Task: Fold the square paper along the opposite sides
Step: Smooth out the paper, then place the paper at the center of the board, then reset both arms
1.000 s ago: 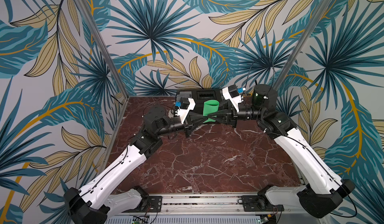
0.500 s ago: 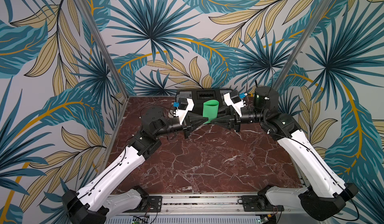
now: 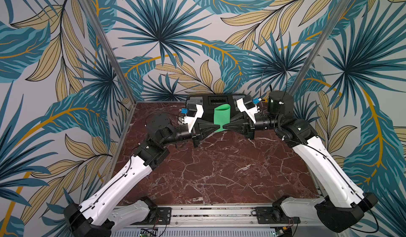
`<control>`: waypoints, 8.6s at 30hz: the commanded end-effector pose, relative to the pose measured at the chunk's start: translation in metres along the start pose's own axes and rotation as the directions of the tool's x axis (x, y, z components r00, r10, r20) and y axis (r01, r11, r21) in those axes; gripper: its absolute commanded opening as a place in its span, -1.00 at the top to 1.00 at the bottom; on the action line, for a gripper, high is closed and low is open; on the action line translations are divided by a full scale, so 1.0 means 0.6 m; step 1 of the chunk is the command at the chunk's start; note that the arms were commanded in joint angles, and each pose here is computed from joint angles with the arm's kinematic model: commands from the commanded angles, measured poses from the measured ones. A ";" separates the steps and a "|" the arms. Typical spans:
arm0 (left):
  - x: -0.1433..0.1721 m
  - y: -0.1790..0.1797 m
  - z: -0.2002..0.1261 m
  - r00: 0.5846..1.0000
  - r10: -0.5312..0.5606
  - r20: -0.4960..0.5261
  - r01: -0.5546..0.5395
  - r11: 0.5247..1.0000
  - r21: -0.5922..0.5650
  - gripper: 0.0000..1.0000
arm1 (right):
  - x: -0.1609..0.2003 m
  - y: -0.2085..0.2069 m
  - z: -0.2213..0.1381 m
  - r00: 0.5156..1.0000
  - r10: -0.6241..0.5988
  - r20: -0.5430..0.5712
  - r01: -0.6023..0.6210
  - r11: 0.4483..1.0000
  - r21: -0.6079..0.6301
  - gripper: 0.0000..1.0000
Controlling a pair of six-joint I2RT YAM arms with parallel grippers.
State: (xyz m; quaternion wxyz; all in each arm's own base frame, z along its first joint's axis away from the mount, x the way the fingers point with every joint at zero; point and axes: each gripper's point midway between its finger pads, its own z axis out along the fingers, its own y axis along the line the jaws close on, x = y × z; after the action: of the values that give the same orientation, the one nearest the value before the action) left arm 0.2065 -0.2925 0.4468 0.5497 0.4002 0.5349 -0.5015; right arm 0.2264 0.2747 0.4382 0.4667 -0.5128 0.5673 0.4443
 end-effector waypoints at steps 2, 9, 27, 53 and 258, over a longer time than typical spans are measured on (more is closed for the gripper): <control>-0.039 -0.010 -0.001 0.998 0.047 0.040 -0.047 0.999 0.006 1.00 | -0.006 0.012 -0.005 1.000 -0.008 0.010 0.008 0.999 -0.032 1.00; -0.035 -0.001 0.001 0.998 0.050 0.031 -0.050 0.999 -0.012 1.00 | -0.007 0.019 -0.008 1.000 -0.021 0.014 0.022 0.999 -0.040 0.71; -0.022 -0.009 0.010 1.000 0.017 0.004 -0.017 0.999 0.050 1.00 | -0.034 0.016 -0.013 0.998 -0.056 0.032 0.056 0.998 -0.016 0.66; -0.002 -0.016 0.014 0.999 -0.018 -0.032 0.021 0.995 0.096 1.00 | -0.055 0.010 -0.018 0.995 -0.087 0.043 0.086 0.996 0.016 0.83; 0.466 0.456 -0.453 0.949 -0.166 -0.267 -0.245 0.140 -0.959 -1.00 | 0.610 -0.339 -0.369 0.943 0.279 0.181 -0.169 -0.067 0.983 -0.99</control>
State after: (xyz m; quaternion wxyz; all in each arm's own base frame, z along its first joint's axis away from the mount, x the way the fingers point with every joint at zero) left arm 0.3970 -0.0131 0.1048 0.5919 0.0316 0.8026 0.0671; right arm 0.3995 -0.0217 0.1094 0.5874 0.0555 0.8058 -0.0511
